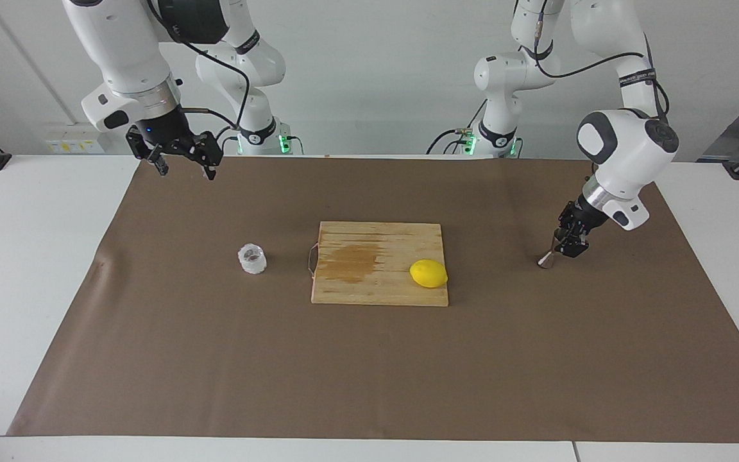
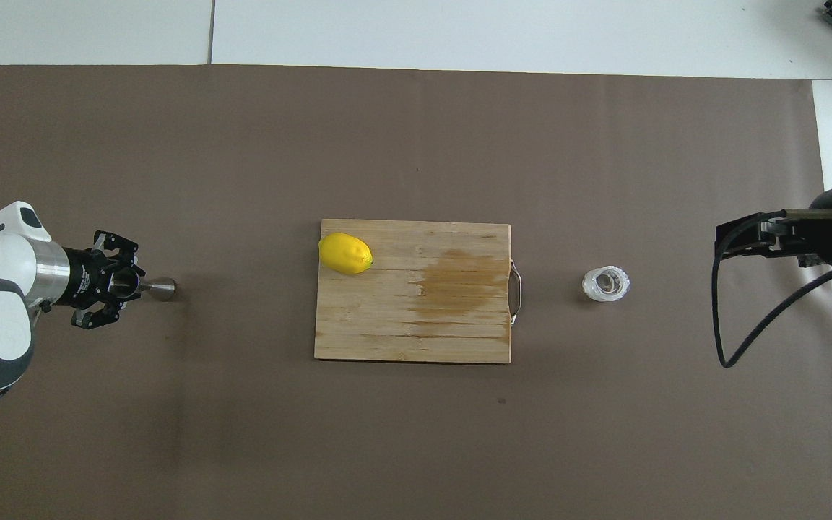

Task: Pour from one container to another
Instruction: 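Close the left gripper on the metal jigger and lift it, then carry the jigger with the left gripper over the cutting board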

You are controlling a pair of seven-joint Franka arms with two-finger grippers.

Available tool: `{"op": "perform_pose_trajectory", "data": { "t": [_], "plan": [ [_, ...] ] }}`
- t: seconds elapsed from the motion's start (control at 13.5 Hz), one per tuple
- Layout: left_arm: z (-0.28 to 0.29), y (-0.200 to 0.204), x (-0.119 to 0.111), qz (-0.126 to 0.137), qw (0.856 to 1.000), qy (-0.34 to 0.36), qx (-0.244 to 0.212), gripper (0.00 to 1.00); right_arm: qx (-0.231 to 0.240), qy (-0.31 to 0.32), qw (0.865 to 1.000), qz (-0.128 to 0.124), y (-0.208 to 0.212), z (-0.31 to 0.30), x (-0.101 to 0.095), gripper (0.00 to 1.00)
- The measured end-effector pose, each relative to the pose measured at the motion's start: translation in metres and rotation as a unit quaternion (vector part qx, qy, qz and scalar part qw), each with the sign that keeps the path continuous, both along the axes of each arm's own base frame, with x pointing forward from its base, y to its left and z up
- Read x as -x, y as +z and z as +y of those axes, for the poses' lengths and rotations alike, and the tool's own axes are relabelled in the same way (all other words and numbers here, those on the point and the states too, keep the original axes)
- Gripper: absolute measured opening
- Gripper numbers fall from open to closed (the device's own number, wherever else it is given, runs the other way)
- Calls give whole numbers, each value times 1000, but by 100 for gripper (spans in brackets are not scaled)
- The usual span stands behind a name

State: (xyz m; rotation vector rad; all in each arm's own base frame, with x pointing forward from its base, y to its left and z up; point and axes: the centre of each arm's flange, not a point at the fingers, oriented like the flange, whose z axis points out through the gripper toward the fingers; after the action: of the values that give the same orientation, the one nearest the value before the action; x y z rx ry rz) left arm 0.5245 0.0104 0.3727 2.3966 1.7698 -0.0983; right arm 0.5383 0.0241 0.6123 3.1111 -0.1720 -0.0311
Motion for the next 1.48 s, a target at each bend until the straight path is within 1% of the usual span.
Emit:
{"op": "perform_pose_trajectory", "data": {
  "t": [0.15, 0.37, 0.52, 0.66, 0.81, 0.89, 0.96, 1.11, 1.33, 1.48],
  "plan": [
    [-3, 7, -3, 2, 1000, -4, 2, 38, 0, 0, 1000, -1, 0, 0, 0, 100],
    [-12, 38, -17, 3, 1000, -19, 8, 37, 0, 1, 1000, -6, 1, 1, -1, 100],
    [-28, 58, -23, 0, 999, -37, 10, 37, 0, 1, 1000, -8, 2, 1, -1, 100],
    [-55, 76, -24, 1, 998, -55, 12, 37, 0, 1, 1000, -8, 2, 1, -1, 100],
    [-94, 92, -18, 1, 998, -54, 10, 37, 0, 1, 1000, -8, 2, 1, -1, 100],
    [-119, 96, -13, 2, 999, -54, 1, 37, 0, 1, 1000, -8, 2, 1, -1, 100],
    [-149, 100, -5, 2, 999, -53, -9, 37, 0, 1, 1000, -8, 2, 1, -1, 100],
    [-201, 103, 10, 4, 999, -52, -15, 37, 0, 1, 1000, -8, 2, 1, -1, 100],
    [-258, 108, 27, 5, 1000, -22, -10, 37, 0, 1, 1000, -6, 0, 1, -1, 100],
    [-297, 111, 30, 6, 1000, -2, -4, 37, 0, 2, 1000, -4, -3, 2, -1, 100]
  ]
}}
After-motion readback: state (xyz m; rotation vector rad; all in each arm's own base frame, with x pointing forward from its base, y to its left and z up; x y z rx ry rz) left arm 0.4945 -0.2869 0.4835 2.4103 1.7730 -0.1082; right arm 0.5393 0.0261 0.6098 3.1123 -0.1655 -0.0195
